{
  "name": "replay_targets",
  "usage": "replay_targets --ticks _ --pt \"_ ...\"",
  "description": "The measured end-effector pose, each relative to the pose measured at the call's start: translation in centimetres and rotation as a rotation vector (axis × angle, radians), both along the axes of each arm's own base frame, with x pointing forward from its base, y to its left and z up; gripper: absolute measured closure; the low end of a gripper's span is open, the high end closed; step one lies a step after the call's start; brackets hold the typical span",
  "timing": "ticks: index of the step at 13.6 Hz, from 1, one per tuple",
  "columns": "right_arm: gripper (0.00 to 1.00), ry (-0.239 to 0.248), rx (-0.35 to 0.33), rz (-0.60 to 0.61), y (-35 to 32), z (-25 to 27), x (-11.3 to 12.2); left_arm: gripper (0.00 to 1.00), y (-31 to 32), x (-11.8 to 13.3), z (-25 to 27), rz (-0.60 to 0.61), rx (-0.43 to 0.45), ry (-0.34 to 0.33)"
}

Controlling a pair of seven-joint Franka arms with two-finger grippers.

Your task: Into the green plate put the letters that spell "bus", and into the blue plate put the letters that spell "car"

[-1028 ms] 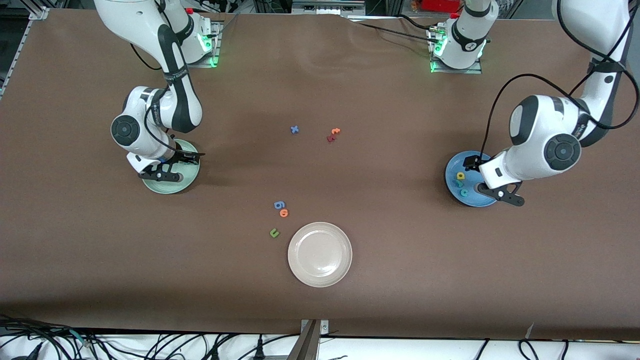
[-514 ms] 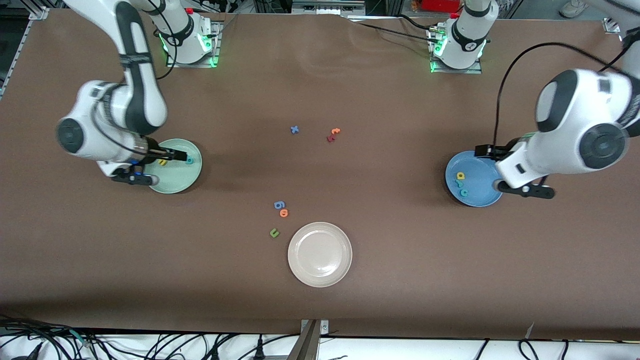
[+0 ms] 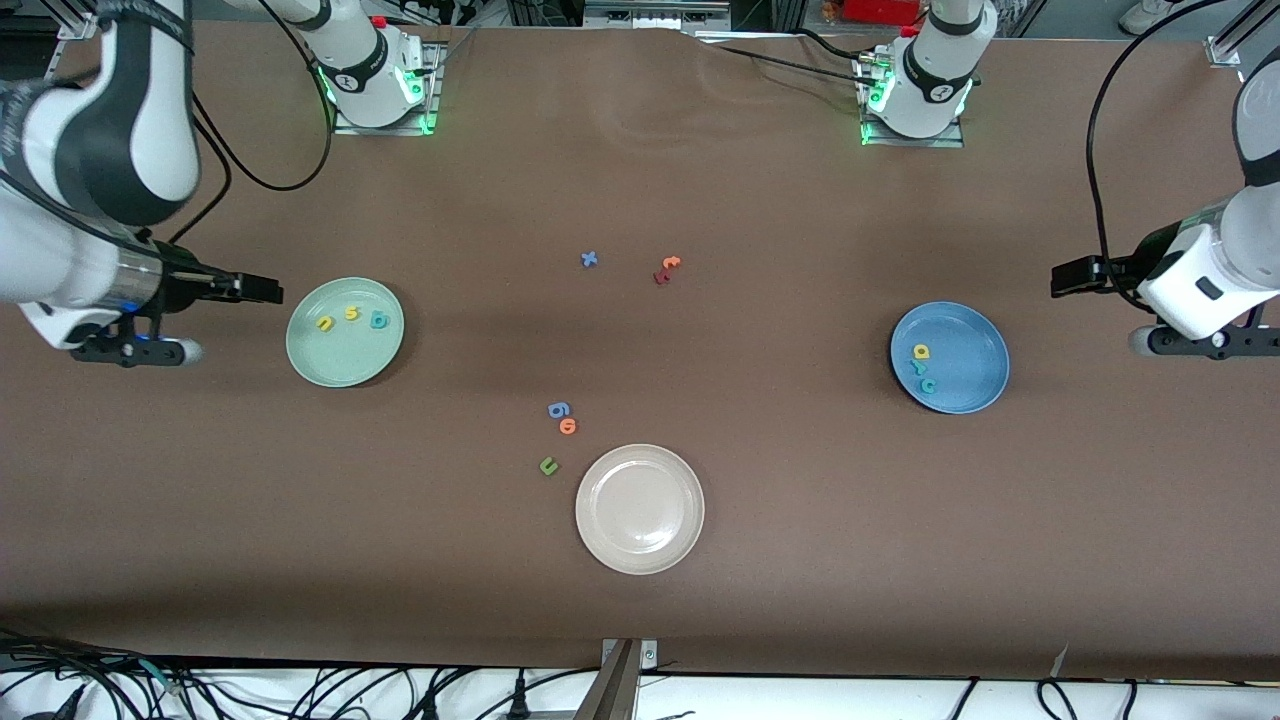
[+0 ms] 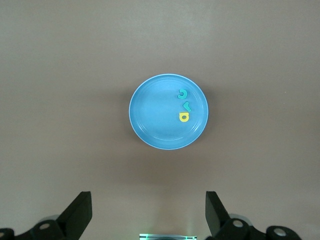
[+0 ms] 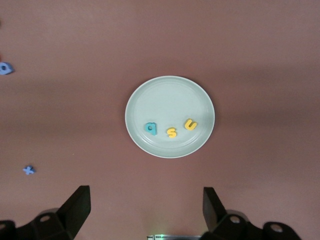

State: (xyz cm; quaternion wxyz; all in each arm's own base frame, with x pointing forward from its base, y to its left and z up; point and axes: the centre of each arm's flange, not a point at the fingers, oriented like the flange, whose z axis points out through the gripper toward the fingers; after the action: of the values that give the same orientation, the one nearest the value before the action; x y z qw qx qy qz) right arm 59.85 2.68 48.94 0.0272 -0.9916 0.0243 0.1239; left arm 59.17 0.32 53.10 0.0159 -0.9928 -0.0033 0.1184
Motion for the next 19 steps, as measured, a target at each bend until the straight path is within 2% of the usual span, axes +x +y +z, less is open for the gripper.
replay_targets --ticks 2,4,7,14,16,19 --pt "0.00 -0.032 -0.002 0.023 1.0 4.0 0.3 0.00 -0.2 -0.1 0.6 0.000 0.001 -0.014" --pt "0.00 -0.034 -0.005 0.035 1.6 5.5 0.2 0.00 0.0 -0.7 2.3 0.007 0.008 -0.045" --pt "0.00 -0.021 -0.023 0.034 2.0 4.7 0.5 0.00 0.1 -1.7 4.4 0.015 0.022 -0.078" --pt "0.00 -0.011 -0.034 0.027 1.7 3.7 1.1 0.00 0.4 -2.7 3.6 0.026 -0.012 -0.063" --pt "0.00 -0.001 -0.013 0.024 0.8 3.0 1.7 0.00 0.6 -2.8 3.6 0.026 -0.012 -0.062" --pt "0.00 -0.002 -0.030 0.051 0.0 2.9 2.7 0.00 0.7 -2.8 3.7 0.027 -0.012 -0.066"
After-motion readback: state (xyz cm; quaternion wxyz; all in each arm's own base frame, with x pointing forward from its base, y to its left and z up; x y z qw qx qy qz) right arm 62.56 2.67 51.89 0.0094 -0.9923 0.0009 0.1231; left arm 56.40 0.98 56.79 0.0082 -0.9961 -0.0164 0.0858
